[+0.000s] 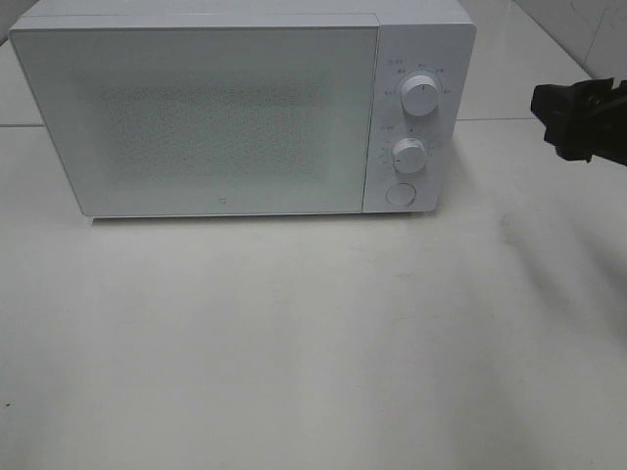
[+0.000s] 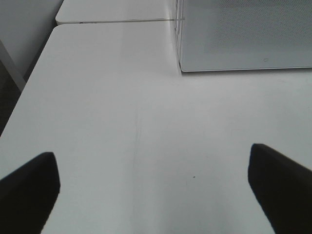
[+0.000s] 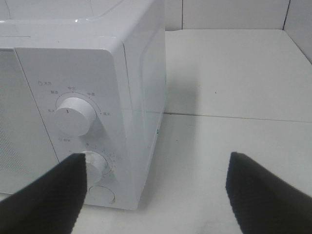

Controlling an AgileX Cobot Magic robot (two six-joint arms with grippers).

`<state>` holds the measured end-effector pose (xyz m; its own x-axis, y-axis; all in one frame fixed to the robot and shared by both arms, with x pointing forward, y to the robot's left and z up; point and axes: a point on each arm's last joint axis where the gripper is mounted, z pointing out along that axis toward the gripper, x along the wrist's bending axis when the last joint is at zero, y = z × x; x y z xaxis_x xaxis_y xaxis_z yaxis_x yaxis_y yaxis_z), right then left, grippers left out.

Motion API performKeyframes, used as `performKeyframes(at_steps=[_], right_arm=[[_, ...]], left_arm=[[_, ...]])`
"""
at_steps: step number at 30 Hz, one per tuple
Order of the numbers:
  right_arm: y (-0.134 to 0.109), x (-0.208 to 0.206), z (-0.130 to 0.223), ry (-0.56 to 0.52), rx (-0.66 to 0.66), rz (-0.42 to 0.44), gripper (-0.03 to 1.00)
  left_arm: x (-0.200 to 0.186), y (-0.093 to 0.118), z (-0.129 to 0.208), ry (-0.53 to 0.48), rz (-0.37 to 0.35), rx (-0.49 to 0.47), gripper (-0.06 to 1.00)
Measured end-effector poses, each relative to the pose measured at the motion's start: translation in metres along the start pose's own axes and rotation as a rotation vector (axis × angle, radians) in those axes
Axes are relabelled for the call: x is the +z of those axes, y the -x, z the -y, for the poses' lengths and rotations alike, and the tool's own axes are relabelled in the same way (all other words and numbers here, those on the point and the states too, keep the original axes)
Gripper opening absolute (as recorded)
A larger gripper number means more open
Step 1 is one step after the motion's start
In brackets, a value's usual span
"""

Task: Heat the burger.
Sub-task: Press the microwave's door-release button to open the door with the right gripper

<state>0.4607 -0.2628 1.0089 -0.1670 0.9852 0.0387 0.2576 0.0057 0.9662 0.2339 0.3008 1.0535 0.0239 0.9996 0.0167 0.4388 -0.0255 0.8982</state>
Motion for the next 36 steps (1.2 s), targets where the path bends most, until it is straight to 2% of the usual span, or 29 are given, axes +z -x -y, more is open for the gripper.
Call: performKeyframes(at_steps=[10,15,17,26,36], right_arm=[[-0.006,0.016,0.014,0.028,0.032,0.008,0.76],[-0.022,0.021,0.036,0.054,-0.007,0.011,0.76],[-0.033,0.025,0.050,0.049,-0.010,0.049,0.76],[-0.062,0.031,0.077,0.046,-0.014,0.078,0.76],[-0.087,0.034,0.095,0.004,-0.037,0.060,0.76]], left_arm=[[0.000,0.000,0.000,0.000,0.000,0.000,0.99],[0.000,0.000,0.000,0.000,0.000,0.000,0.99],[0.000,0.000,0.000,0.000,0.000,0.000,0.99],[0.000,0.000,0.000,0.000,0.000,0.000,0.99],[0.000,0.000,0.000,0.000,0.000,0.000,0.99]])
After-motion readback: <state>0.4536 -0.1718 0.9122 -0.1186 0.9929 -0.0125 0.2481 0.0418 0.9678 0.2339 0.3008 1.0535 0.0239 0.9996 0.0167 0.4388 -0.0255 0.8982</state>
